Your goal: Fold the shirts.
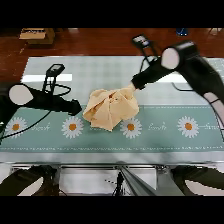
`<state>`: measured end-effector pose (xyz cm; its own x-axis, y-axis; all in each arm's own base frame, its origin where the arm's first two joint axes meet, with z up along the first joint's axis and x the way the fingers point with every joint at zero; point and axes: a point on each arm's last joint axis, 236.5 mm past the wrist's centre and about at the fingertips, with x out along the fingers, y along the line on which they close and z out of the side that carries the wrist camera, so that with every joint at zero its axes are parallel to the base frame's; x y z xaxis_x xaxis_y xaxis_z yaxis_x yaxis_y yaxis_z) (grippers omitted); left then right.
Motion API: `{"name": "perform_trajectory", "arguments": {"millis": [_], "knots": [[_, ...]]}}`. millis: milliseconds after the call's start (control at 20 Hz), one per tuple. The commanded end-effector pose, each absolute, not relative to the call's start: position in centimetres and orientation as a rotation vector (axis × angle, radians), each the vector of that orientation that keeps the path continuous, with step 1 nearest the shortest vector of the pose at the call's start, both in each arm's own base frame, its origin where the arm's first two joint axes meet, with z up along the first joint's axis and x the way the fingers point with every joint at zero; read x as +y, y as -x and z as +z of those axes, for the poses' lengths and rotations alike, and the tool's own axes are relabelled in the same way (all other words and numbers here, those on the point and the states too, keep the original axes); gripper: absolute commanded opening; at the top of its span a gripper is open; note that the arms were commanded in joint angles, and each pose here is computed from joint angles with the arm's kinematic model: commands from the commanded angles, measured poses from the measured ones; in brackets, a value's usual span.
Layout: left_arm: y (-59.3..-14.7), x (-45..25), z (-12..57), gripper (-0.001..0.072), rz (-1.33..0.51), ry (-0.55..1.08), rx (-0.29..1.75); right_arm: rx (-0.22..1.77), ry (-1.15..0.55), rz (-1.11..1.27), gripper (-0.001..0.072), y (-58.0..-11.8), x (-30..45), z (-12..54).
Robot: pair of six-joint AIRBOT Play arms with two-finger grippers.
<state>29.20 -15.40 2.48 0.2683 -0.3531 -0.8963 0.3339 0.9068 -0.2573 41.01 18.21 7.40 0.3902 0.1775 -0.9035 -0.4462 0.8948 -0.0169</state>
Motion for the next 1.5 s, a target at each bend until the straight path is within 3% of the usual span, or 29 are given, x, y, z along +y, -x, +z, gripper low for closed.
{"name": "perform_trajectory", "arguments": {"millis": [0, 250, 600, 650, 750, 800, 900, 950, 1000, 1050, 1450], "knots": [[-29.6, -15.6, -0.7, 0.0704, -0.493, -0.027, 1.247, 1.110, 0.177, 0.226, 0.0487, -42.2, 9.4, 9.5], [-30.8, -15.7, -5.6, 0.0704, -0.471, -0.033, 1.332, 1.191, -0.202, 0.260, 0.0487, -41.3, 5.5, 8.5], [-31.0, -18.3, -8.5, 0.0702, -0.621, -0.035, 1.342, 1.269, -0.270, 0.358, 0.0487, -39.2, 7.2, 5.9], [-31.6, -18.4, -8.7, 0.0675, -0.612, -0.021, 1.326, 1.277, -0.299, 0.388, 0.0487, -38.8, 8.0, 5.6], [-32.3, -18.4, -9.4, 0.0483, -0.593, -0.017, 1.311, 1.302, -0.347, 0.433, 0.0488, -38.0, 9.2, 4.7], [-32.5, -18.4, -9.9, 0.0436, -0.587, -0.016, 1.314, 1.317, -0.371, 0.454, 0.0487, -37.5, 9.8, 4.2], [-32.6, -18.3, -10.8, 0.0436, -0.578, -0.014, 1.327, 1.355, -0.431, 0.499, 0.0488, -36.1, 11.1, 3.0], [-32.5, -18.2, -11.2, 0.0355, -0.576, -0.014, 1.335, 1.371, -0.465, 0.518, 0.0487, -35.5, 11.8, 2.4], [-32.5, -18.2, -11.4, 0.0144, -0.574, -0.014, 1.340, 1.381, -0.497, 0.541, 0.0487, -34.9, 12.4, 1.9], [-32.5, -18.2, -11.5, 0.0021, -0.574, -0.014, 1.342, 1.389, -0.518, 0.561, 0.0487, -34.4, 12.9, 1.4], [-32.0, -18.3, -10.2, 0.0024, -0.590, -0.012, 1.343, 1.422, -0.552, 0.531, 0.0487, -32.1, 15.5, -4.2]]}}
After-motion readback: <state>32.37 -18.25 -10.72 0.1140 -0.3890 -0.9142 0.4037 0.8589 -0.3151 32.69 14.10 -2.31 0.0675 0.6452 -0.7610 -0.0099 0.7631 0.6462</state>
